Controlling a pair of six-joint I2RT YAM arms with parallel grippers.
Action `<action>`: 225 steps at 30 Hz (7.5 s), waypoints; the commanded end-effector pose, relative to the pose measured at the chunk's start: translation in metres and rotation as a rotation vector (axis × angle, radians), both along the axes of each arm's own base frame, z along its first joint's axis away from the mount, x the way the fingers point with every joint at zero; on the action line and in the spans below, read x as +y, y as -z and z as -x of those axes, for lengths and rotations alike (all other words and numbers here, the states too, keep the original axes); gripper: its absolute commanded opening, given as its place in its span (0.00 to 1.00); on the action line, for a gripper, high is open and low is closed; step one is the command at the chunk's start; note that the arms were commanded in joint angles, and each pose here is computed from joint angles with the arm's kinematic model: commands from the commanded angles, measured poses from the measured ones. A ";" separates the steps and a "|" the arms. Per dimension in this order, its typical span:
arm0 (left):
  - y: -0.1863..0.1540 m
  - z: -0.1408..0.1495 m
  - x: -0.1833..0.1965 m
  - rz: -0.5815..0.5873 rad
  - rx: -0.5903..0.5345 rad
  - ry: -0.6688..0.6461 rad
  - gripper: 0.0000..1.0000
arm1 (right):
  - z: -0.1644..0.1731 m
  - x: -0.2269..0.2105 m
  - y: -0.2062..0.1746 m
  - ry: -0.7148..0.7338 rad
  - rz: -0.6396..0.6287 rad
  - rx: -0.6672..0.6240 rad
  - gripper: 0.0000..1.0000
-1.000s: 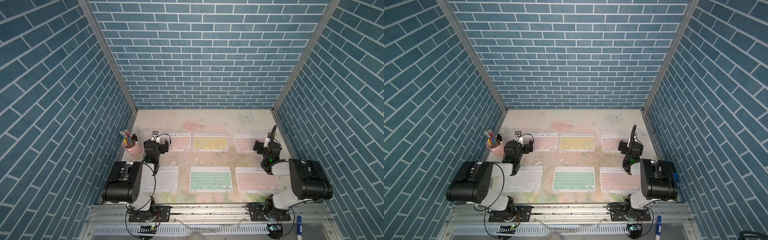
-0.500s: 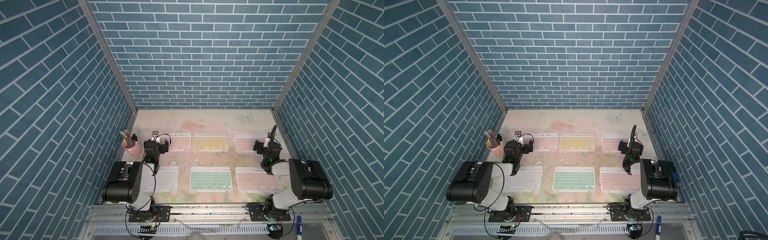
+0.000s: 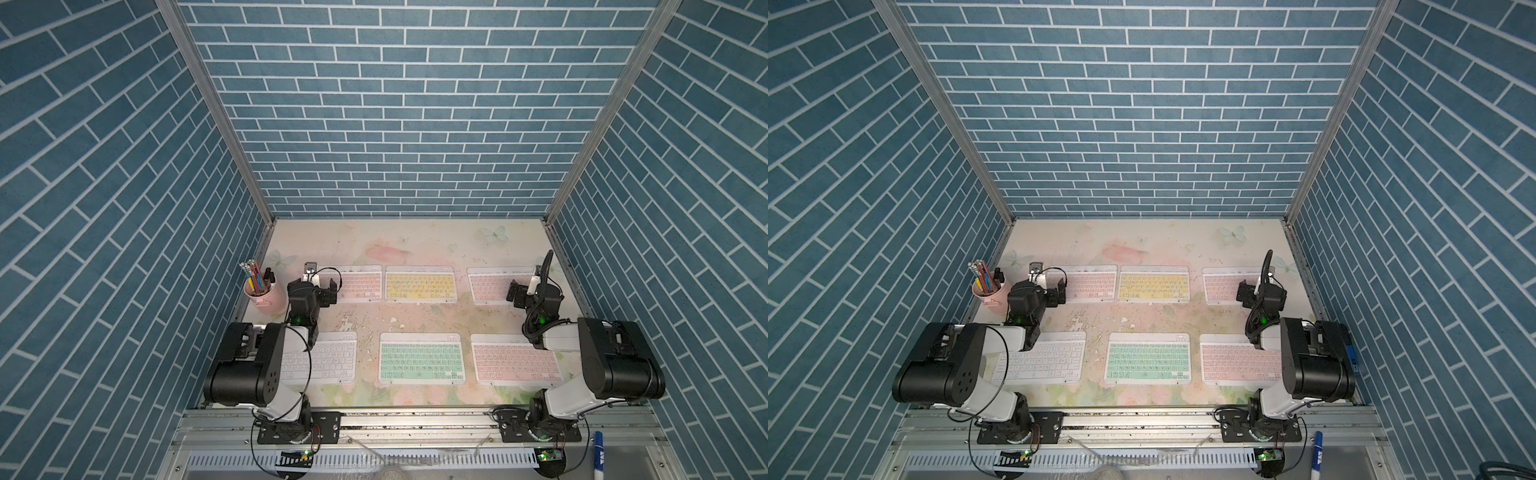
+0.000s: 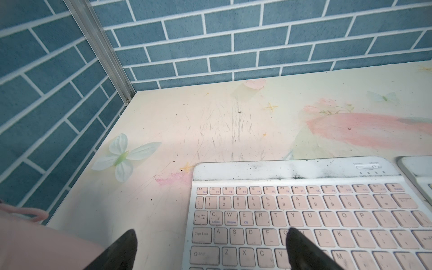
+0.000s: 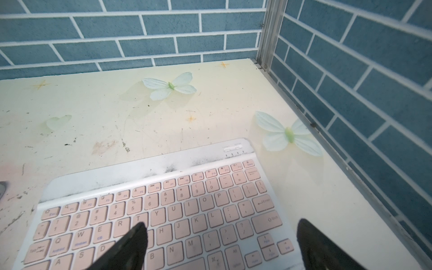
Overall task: Stack the numeric keypads
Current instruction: Pick up the numeric keypad from the center of the board.
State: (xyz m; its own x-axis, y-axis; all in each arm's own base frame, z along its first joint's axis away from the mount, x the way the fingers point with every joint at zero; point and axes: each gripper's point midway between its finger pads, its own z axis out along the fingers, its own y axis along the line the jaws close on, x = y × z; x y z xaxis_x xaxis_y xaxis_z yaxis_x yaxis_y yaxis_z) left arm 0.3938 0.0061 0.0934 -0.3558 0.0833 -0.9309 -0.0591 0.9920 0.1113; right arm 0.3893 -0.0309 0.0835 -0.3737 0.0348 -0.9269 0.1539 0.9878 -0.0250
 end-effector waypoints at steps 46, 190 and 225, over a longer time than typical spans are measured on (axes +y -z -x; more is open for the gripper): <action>-0.011 0.219 -0.197 0.520 0.803 0.422 0.78 | 0.216 0.208 -0.012 -0.431 -0.346 0.784 0.85; 0.062 0.254 -0.252 0.448 1.015 0.564 0.78 | 0.293 0.319 -0.100 -1.048 -1.105 0.887 0.56; 0.016 0.219 -0.235 0.421 0.906 0.443 0.78 | 0.260 0.288 -0.073 -0.862 -0.960 0.824 0.00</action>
